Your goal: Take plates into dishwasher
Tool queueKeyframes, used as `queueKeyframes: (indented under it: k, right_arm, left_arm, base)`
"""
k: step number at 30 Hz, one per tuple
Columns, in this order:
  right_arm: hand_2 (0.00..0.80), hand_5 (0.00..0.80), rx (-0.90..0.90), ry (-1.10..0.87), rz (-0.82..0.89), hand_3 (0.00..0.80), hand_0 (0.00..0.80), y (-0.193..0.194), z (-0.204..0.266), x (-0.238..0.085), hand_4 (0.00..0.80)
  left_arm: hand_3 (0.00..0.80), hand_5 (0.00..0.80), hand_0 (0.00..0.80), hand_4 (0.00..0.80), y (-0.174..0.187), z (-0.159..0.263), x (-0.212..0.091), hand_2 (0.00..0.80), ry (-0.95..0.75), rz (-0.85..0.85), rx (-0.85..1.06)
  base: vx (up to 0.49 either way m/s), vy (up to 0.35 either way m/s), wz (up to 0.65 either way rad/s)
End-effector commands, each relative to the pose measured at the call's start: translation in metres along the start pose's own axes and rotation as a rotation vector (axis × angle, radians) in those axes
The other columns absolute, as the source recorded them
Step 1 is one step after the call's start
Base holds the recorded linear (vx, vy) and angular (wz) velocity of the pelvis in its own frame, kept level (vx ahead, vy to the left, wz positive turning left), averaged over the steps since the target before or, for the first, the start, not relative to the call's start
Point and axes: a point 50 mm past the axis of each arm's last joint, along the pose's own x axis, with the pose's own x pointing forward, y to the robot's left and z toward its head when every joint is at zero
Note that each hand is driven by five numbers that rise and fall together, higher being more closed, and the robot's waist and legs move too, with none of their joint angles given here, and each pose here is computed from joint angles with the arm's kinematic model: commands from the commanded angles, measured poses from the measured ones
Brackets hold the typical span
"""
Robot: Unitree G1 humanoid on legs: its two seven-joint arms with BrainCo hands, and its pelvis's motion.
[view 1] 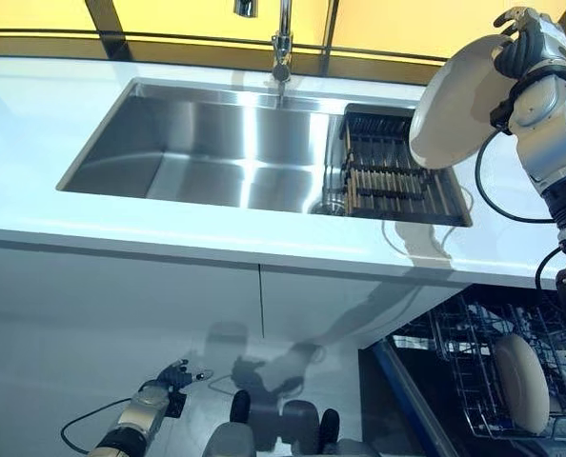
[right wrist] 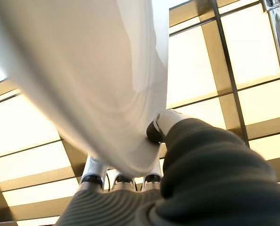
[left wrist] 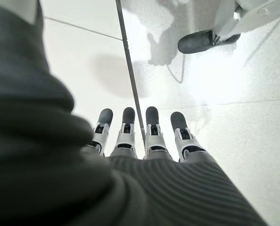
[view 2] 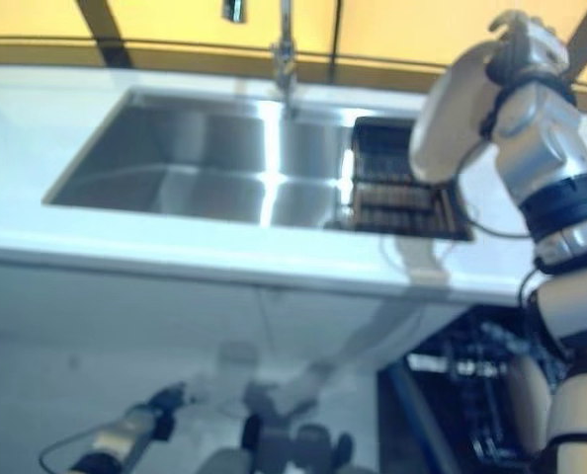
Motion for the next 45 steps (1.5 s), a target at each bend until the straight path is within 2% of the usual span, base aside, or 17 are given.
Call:
queueKeyframes:
  k: [1, 27, 35, 45]
  right_arm:
    - [0.8, 0.8, -0.033, -0.021, -0.094, 0.8, 0.8, -0.038, -0.009, 0.002, 0.8]
    - [0.8, 0.8, -0.126, 0.074, -0.057, 0.8, 0.8, -0.055, -0.048, -0.004, 0.8]
    - [0.8, 0.8, -0.124, 0.087, 0.003, 0.8, 0.8, -0.041, -0.063, -0.009, 0.8]
    - [0.8, 0.8, -0.078, 0.072, 0.048, 0.8, 0.8, -0.028, -0.059, -0.01, 0.8]
  left_arm:
    - [0.0, 0.0, 0.0, 0.0, 0.01, 0.001, 0.001, 0.0, 0.011, 0.016, 0.092]
    - [0.0, 0.0, 0.0, 0.0, 0.01, -0.015, -0.002, 0.0, 0.034, -0.017, 0.145]
    - [0.0, 0.0, 0.0, 0.0, 0.007, -0.012, -0.001, 0.0, 0.024, -0.025, 0.152]
    - [0.0, 0.0, 0.0, 0.0, 0.007, -0.004, 0.0, 0.0, 0.008, -0.021, 0.137]
  base:
    - [0.065, -0.008, -0.15]
    - [0.017, -0.008, -0.08]
    - [0.003, -0.009, -0.06]
    - [-0.004, 0.0, -0.01]
